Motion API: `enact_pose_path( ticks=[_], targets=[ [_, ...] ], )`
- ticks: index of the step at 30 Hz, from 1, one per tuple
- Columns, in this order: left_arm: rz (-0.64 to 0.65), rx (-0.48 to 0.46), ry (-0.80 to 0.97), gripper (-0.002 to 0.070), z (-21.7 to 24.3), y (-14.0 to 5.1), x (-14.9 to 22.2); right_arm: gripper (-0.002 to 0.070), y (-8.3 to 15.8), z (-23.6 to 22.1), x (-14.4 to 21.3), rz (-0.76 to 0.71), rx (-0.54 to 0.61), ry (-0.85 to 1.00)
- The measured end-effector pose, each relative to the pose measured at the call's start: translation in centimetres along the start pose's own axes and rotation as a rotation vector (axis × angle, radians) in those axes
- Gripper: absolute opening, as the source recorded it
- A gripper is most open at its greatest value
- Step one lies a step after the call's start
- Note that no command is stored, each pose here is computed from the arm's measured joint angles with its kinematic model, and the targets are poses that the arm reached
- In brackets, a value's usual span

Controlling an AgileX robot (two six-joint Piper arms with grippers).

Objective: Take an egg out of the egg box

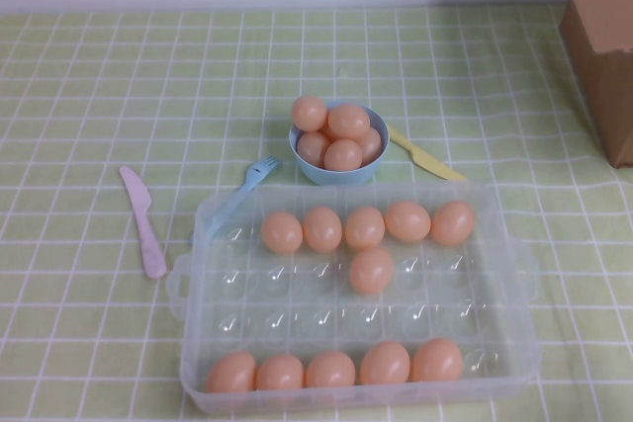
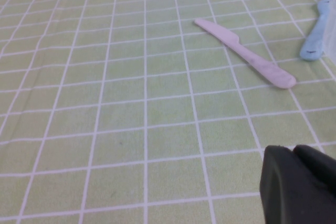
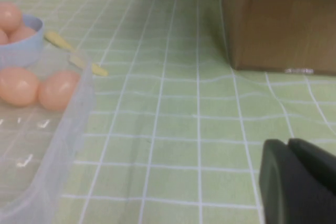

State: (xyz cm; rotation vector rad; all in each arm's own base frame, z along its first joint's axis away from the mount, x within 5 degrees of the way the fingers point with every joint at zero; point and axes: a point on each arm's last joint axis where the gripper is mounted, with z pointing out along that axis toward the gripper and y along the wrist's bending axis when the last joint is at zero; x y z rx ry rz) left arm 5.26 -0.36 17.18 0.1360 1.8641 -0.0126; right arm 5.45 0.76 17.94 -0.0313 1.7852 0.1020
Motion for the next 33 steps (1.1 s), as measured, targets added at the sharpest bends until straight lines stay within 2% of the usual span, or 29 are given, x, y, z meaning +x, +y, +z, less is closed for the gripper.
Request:
enact_pose_path(
  ticks=[8, 33],
  targets=[
    [0.0, 0.0, 0.0, -0.0005, 0.0, 0.0, 0.0, -0.0017, -0.64, -0.05, 0.67, 0.029, 0.071, 0.072],
    [0.0, 0.0, 0.0, -0.0005, 0.0, 0.0, 0.0, -0.0017, -0.68, -0.06, 0.74, 0.032, 0.075, 0.08]
  ],
)
